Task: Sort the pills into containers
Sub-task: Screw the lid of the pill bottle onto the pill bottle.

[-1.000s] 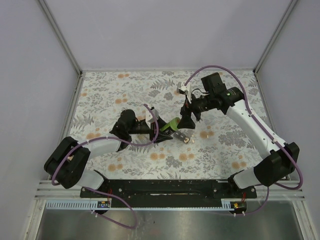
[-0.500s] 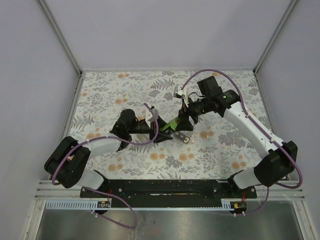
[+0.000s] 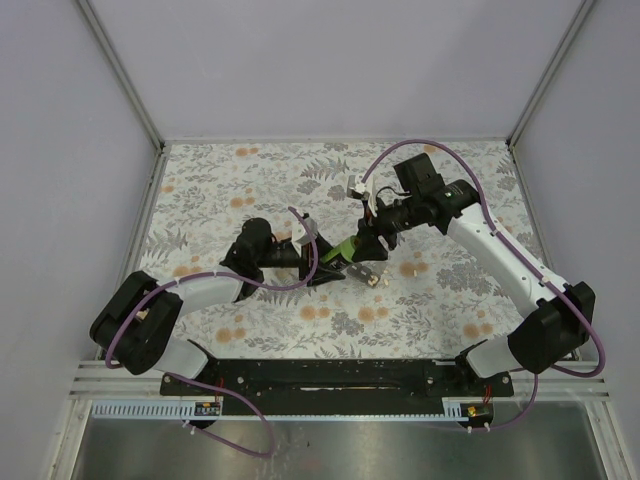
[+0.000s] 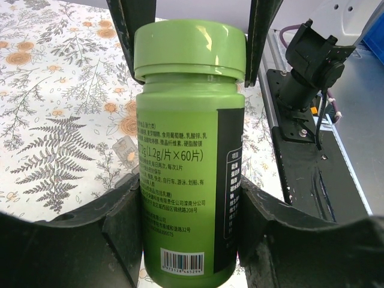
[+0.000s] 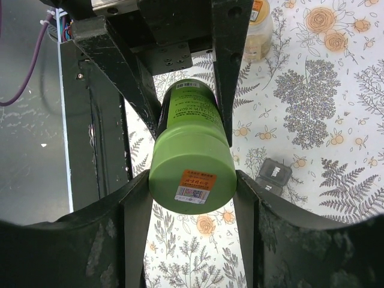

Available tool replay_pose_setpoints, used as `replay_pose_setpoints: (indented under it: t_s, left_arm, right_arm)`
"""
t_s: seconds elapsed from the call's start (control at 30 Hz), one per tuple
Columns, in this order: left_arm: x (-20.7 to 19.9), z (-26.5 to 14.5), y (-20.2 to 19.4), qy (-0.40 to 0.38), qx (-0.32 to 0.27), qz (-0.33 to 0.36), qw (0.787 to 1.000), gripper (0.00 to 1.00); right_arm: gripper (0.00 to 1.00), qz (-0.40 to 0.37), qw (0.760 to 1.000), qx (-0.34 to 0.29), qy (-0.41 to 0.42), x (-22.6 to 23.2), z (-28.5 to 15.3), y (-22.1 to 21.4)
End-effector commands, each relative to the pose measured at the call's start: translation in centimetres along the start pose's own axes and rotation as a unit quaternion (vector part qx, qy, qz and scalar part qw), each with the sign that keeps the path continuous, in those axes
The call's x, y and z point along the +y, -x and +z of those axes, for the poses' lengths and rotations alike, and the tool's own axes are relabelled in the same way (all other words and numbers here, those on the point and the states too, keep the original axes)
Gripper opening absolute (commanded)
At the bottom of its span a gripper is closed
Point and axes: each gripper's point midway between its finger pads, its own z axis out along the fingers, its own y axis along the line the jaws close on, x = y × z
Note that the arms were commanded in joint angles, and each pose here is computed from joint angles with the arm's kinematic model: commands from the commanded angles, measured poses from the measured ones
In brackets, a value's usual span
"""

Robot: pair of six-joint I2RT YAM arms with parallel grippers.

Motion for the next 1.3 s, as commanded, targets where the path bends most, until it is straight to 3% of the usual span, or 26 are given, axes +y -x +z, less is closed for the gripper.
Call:
replay_pose_setpoints:
  t_s: [0.0, 0.3, 1.0, 1.27]
  left_arm:
    - [0.0, 0.4, 2.2, -0.017, -0.019, 0.052, 0.998, 0.0]
    - [0.6, 0.3, 2.0, -0.003, -0.01, 0.062, 0.998, 0.0]
    - [2.6, 0.0, 3.5, 0.062, -0.02, 0.09, 0.994, 0.0]
    - [4.7, -0.6, 3.2, 0.127, 0.011, 0.146, 0.981, 0.0]
  right_arm:
    - [0.52, -0.037, 0.999, -0.013, -0.003, 0.9, -1.1, 1.4]
    - [0.43, -0.011, 1.0, 0.005, 0.023, 1.7, -1.1, 0.9]
    - [0.4, 0.1, 0.994, 0.003, 0.039, 0.5, 1.4, 0.5]
    - [0.4, 0.175, 0.983, 0.037, 0.046, 0.4, 1.8, 0.0]
